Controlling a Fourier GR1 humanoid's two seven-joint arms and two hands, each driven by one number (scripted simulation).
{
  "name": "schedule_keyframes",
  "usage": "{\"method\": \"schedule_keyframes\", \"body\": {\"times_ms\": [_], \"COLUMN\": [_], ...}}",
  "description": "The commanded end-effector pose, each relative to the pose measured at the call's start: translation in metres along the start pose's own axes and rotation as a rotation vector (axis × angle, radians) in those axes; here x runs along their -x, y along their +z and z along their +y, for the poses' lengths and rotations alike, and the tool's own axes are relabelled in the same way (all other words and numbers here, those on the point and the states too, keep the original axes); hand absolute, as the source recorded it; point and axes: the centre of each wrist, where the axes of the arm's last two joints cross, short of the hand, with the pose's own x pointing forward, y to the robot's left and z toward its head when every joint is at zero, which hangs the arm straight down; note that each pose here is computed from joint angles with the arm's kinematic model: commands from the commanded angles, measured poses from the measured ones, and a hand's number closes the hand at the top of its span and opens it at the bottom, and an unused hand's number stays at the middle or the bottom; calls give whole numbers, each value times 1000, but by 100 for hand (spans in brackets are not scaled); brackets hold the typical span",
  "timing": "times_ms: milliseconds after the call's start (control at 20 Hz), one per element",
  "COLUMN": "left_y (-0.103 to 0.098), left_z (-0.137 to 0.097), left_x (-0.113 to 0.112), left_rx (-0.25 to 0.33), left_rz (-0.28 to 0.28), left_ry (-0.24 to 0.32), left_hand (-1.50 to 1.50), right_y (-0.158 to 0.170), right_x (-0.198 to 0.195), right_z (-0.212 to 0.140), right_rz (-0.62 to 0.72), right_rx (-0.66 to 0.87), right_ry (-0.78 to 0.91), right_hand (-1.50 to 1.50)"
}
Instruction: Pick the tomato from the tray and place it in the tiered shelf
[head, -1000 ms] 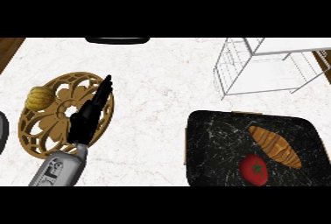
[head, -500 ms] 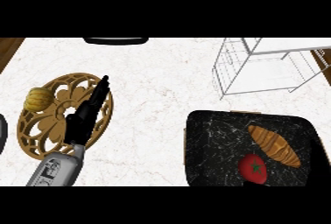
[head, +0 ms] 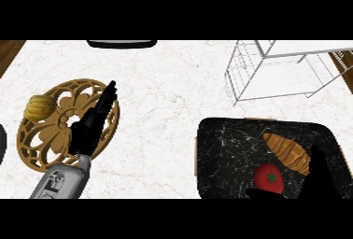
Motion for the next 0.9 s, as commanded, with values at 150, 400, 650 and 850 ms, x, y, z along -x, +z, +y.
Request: {"method": "schedule_keyframes", "body": {"times_ms": [150, 400, 650, 850], "left_y": [3, 9, 4, 11], "left_z": [-5, 1, 7, 1], "left_x": [-1, 4, 7, 6], "left_rx": [-7, 1, 17, 4], "left_rz": [-9, -14, -8, 4], "left_ry": [-11, 2, 2, 7], "left_hand": [0, 0, 0, 0], "right_y": [-9, -14, 0, -9], "right_x": [-13, -5, 5, -5], "right_z": [12, 25, 28, 37], "right_rz": [218, 208, 191, 207], "right_rx": [-24, -47, -60, -81], "right_ry": [42, 50, 44, 65], "right_hand": [-150, -150, -150, -150]}}
